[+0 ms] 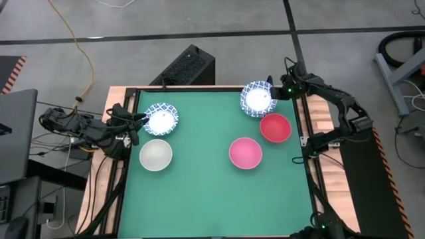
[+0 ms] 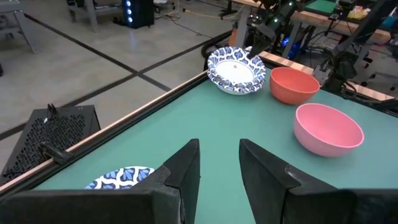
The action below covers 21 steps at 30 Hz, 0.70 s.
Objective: Nest bowls inside each other by size order
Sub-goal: Stack the white patterned bowl on top of the white patterned bowl
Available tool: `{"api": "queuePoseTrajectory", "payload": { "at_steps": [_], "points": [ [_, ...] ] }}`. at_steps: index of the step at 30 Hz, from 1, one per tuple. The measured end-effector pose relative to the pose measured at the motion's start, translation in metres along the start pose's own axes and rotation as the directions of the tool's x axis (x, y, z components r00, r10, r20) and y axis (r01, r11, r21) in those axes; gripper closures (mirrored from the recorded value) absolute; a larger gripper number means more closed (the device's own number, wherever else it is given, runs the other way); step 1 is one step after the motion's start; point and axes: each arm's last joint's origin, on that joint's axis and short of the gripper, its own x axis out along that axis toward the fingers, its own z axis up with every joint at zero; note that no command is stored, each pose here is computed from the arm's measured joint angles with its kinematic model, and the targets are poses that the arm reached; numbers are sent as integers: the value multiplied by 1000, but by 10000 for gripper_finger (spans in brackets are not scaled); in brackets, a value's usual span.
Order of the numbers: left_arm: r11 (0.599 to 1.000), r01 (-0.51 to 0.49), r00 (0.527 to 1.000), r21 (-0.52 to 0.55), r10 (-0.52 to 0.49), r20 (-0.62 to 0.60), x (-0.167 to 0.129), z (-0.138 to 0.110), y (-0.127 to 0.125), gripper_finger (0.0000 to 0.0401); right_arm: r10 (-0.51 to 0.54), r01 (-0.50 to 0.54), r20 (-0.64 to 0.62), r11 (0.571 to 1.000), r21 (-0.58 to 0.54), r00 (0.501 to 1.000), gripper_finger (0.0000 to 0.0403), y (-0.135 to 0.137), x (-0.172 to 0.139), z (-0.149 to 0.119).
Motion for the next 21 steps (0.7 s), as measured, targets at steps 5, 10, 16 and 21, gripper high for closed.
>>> {"api": "queuePoseTrajectory", "payload": {
  "at_steps": [5,10,16,21],
  "points": [
    [1000,0,1000,0,0,0,0,0,0,299,0,0,16,1000,13,1000,387,-1,2,-1],
    [1000,0,1000,0,0,0,0,0,0,299,-2,1,11,1000,16,1000,387,-4,5,-5],
    [1000,1,1000,0,-1,0,0,0,0,299,1,-1,21,1000,21,1000,387,-5,8,-6],
    [1000,1,1000,0,-1,0,0,0,0,299,2,-3,26,1000,24,1000,387,-5,8,-6]
  ]
}}
